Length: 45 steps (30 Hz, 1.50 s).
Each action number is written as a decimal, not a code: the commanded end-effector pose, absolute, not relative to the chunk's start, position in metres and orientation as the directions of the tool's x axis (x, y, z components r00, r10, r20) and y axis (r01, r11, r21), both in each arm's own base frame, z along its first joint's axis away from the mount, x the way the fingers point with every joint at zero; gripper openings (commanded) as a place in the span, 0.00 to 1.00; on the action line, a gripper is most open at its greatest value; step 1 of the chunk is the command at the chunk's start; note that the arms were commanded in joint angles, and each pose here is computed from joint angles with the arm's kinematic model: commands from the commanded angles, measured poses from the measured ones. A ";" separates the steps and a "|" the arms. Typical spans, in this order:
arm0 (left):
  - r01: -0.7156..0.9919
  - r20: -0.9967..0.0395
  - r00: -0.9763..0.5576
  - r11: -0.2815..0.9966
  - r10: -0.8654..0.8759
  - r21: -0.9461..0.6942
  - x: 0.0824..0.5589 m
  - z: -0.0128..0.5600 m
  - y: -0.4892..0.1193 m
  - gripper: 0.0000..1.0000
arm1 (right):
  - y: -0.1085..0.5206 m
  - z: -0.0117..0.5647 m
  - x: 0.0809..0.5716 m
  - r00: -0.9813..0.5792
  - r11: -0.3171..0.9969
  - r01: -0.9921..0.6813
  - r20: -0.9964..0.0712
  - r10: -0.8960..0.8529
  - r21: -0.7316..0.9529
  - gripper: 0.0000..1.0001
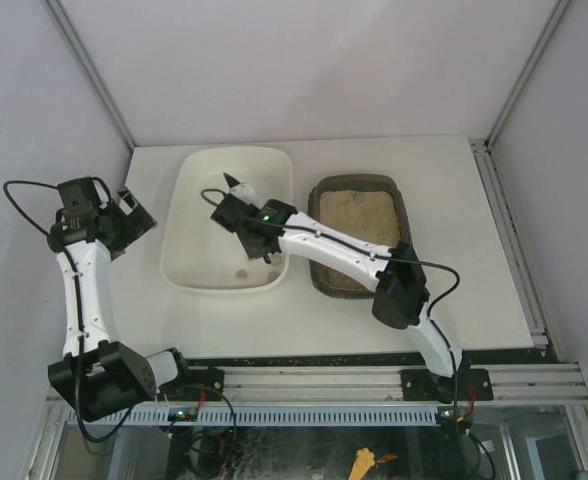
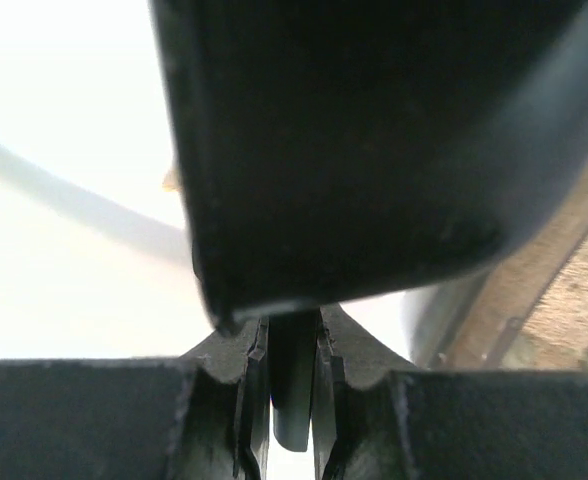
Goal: Clean the litter box
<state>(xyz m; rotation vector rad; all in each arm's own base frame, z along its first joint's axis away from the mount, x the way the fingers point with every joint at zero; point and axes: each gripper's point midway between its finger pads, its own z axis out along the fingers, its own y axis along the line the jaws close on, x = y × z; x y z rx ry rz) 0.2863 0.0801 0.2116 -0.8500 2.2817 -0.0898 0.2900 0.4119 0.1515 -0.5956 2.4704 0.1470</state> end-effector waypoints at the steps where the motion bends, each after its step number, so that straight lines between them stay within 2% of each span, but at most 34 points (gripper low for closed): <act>1: -0.521 -0.615 -0.485 0.770 -0.622 -0.368 0.295 0.229 0.074 1.00 | 0.372 0.171 0.306 -0.608 0.827 -0.366 -0.563 -0.560 -0.426 0.00; 5: -0.509 -0.615 -0.479 0.769 -0.627 -0.387 0.295 0.229 0.070 1.00 | 0.371 0.177 0.309 -0.541 0.757 -0.350 -0.541 -0.644 -0.552 0.00; 12: -0.516 -0.608 -0.477 0.762 -0.634 -0.390 0.293 0.223 0.069 1.00 | 0.365 0.190 0.314 -0.535 0.772 -0.324 -0.567 -0.626 -0.547 0.00; 18: -0.515 -0.598 -0.485 0.761 -0.638 -0.395 0.292 0.220 0.067 1.00 | 0.363 0.202 0.316 -0.589 0.868 -0.341 -0.637 -0.497 -0.363 0.00; 21: -0.506 -0.588 -0.496 0.763 -0.639 -0.402 0.294 0.219 0.064 1.00 | 0.346 0.197 0.310 -0.670 0.911 -0.351 -0.623 -0.405 -0.215 0.00; 23: -0.493 -0.583 -0.511 0.771 -0.631 -0.403 0.296 0.221 0.060 1.00 | 0.330 0.189 0.299 -0.744 0.929 -0.360 -0.576 -0.339 -0.082 0.00; 25: -0.459 -0.588 -0.549 0.803 -0.594 -0.381 0.300 0.222 0.050 1.00 | 0.313 0.181 0.280 -0.836 0.938 -0.336 -0.486 -0.255 0.087 0.00; 28: -0.404 -0.592 -0.608 0.848 -0.530 -0.344 0.308 0.220 0.035 1.00 | 0.275 0.173 0.257 -0.935 0.958 -0.171 -0.345 -0.084 0.231 0.00; 32: -0.371 -0.550 -0.658 0.856 -0.515 -0.359 0.322 0.214 0.015 1.00 | 0.253 0.169 0.234 -0.977 0.919 -0.001 -0.195 0.083 0.394 0.00; 35: -0.348 -0.513 -0.700 0.865 -0.497 -0.362 0.326 0.211 0.000 1.00 | 0.237 0.169 0.231 -0.976 0.899 0.129 -0.107 0.190 0.419 0.00; 38: -0.331 -0.505 -0.718 0.874 -0.478 -0.356 0.325 0.207 -0.007 1.00 | 0.223 0.165 0.241 -0.969 0.897 0.177 -0.090 0.231 0.405 0.00; 41: -0.324 -0.523 -0.713 0.881 -0.467 -0.346 0.321 0.207 -0.007 1.00 | 0.211 0.156 0.258 -0.957 0.899 0.229 -0.080 0.278 0.373 0.00; 45: -0.317 -0.557 -0.693 0.887 -0.458 -0.335 0.315 0.211 -0.004 1.00 | 0.197 0.133 0.277 -0.949 0.912 0.299 -0.014 0.316 0.282 0.00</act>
